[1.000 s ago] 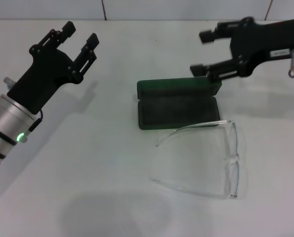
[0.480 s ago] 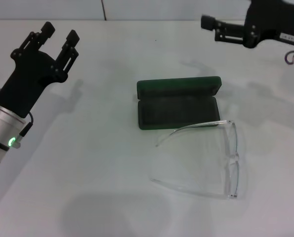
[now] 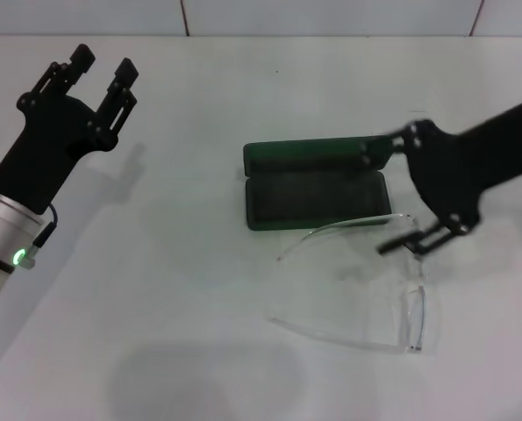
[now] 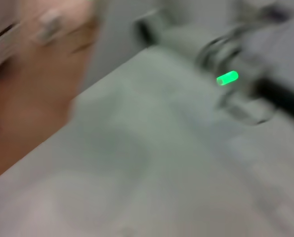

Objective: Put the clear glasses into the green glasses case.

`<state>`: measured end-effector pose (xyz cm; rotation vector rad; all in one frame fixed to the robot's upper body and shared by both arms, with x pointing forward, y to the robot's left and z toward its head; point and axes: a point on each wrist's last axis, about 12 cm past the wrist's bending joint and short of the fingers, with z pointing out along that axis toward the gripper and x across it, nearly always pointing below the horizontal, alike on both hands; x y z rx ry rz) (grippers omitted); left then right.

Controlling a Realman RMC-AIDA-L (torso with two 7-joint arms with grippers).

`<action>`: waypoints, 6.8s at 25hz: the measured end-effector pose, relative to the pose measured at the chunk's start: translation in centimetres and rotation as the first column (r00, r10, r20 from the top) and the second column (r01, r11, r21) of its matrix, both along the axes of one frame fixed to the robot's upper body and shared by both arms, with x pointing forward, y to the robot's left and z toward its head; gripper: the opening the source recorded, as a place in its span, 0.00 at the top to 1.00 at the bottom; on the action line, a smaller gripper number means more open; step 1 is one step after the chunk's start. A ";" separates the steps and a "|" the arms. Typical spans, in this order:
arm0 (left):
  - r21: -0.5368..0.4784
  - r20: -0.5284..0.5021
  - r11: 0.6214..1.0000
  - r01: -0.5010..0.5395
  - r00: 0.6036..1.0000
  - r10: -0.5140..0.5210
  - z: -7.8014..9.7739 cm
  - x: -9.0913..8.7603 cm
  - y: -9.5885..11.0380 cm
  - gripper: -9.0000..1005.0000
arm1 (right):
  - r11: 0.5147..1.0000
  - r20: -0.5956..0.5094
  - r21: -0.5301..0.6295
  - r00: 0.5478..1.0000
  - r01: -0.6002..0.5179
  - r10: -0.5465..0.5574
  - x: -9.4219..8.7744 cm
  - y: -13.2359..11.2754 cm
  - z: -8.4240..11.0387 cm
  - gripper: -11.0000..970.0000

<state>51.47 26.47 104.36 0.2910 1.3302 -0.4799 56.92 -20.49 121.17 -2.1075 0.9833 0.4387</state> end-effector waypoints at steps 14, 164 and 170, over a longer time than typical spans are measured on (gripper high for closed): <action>0.009 -0.012 1.000 0.013 1.000 -0.013 -0.2 -0.2 -0.1 0.43 | 0.883 -0.018 -0.460 0.995 -0.096 0.099 -1.5 2.2 1.0 0.26; 0.058 -0.226 0.535 0.843 0.534 -0.815 6.7 5.1 -10.1 0.45 | 0.805 0.011 0.552 0.963 0.219 -0.270 -3.3 -1.7 -12.3 0.86; 0.020 -0.316 0.480 0.877 0.461 -0.829 7.1 5.5 -10.6 0.45 | 0.804 0.033 0.557 0.962 0.208 -0.272 -3.3 -1.8 -12.3 0.86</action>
